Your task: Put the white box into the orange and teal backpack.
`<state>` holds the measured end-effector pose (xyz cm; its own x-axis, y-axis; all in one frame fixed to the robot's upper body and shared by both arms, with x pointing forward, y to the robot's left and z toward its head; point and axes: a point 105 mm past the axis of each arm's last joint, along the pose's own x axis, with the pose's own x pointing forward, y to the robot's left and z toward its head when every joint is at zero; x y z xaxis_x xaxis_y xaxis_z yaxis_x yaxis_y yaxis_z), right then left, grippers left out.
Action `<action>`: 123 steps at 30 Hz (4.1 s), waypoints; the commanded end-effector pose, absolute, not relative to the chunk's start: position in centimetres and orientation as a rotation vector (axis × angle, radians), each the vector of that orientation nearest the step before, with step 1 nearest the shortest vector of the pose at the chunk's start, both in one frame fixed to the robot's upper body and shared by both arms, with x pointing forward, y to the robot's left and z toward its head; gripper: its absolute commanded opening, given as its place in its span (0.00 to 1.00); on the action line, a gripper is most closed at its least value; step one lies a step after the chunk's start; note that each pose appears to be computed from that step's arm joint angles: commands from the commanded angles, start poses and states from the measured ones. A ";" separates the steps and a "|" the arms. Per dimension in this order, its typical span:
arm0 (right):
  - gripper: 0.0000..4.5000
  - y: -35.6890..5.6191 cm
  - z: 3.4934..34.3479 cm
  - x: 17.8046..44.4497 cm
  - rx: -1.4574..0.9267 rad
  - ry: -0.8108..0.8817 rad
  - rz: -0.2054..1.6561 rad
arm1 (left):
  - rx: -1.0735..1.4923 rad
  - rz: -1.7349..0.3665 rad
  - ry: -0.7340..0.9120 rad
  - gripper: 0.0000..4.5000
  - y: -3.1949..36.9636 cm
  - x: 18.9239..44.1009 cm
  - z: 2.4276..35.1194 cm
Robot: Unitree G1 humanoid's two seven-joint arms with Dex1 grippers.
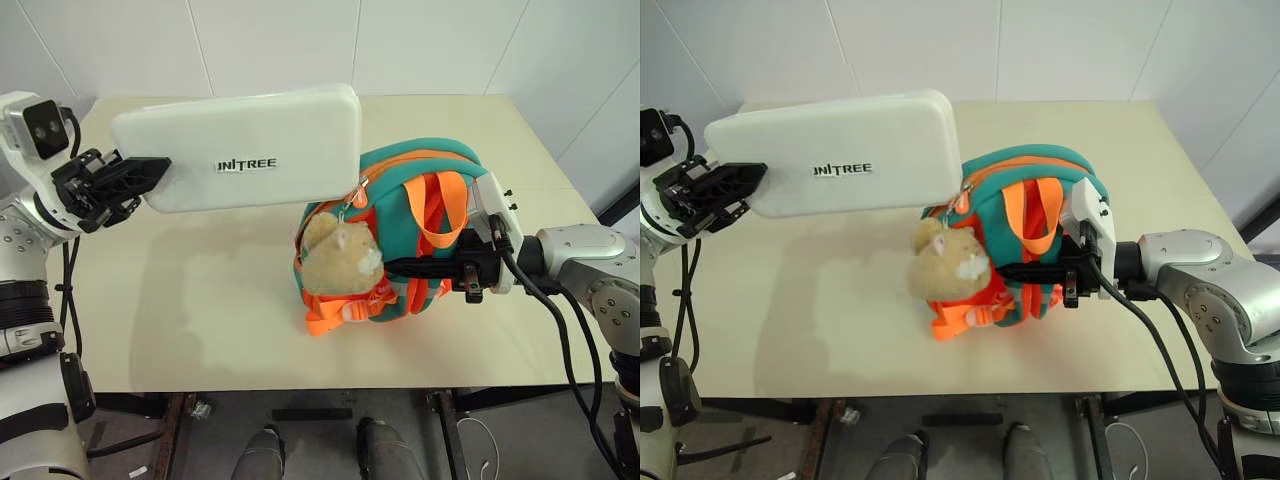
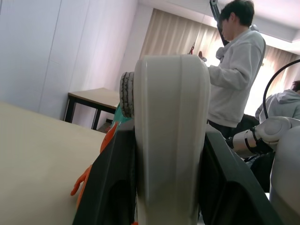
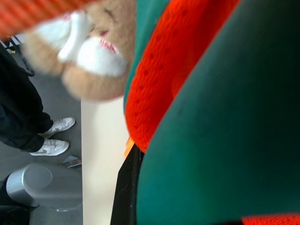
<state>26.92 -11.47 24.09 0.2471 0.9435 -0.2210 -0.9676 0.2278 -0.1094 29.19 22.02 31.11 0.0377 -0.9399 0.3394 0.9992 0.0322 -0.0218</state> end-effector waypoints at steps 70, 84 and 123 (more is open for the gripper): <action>0.00 -8.3 24.7 26.9 -0.198 0.010 1.382 | 0.243 -1.388 -0.090 0.99 12.7 33.2 29.0; 0.00 -8.3 24.5 27.0 -0.193 0.015 1.378 | 0.201 -1.378 -0.138 0.99 15.6 28.4 29.0; 0.00 -8.2 24.4 26.7 -0.122 -0.069 1.385 | 0.206 -1.255 -0.026 0.16 12.5 29.3 29.3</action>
